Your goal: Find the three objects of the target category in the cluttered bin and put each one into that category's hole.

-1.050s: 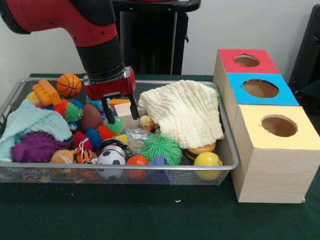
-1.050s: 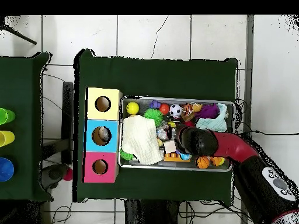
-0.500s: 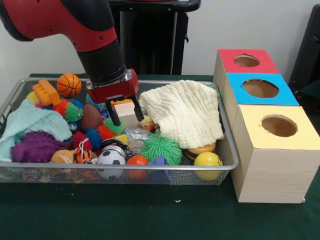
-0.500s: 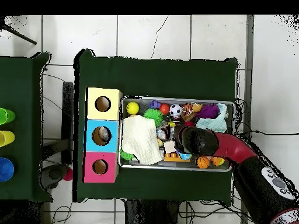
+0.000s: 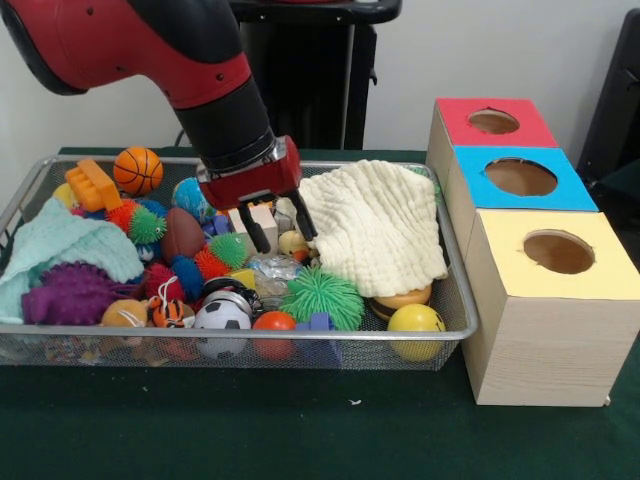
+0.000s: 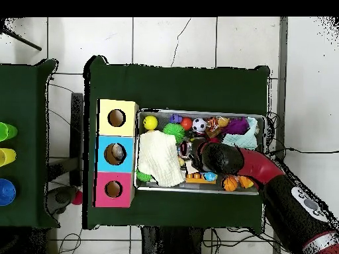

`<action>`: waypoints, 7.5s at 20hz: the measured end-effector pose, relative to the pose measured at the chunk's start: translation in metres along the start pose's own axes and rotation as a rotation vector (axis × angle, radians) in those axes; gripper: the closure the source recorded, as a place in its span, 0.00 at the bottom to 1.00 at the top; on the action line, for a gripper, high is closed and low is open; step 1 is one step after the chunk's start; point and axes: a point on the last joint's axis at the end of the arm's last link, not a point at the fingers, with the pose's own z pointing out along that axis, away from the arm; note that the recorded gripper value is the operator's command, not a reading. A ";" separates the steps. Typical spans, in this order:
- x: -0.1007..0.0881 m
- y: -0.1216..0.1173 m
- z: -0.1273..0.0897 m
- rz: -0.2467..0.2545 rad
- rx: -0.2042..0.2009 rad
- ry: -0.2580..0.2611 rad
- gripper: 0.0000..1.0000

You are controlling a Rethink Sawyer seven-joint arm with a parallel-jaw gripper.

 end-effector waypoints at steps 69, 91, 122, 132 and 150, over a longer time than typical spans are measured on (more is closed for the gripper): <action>0.028 -0.017 0.026 -0.222 0.125 -0.002 0.00; 0.025 -0.031 0.015 -0.212 0.141 -0.018 0.00; 0.028 -0.026 0.034 -0.172 0.093 -0.004 0.00; 0.026 -0.017 0.041 -0.192 0.102 0.007 0.00; 0.016 -0.022 0.060 -0.178 0.075 -0.076 1.00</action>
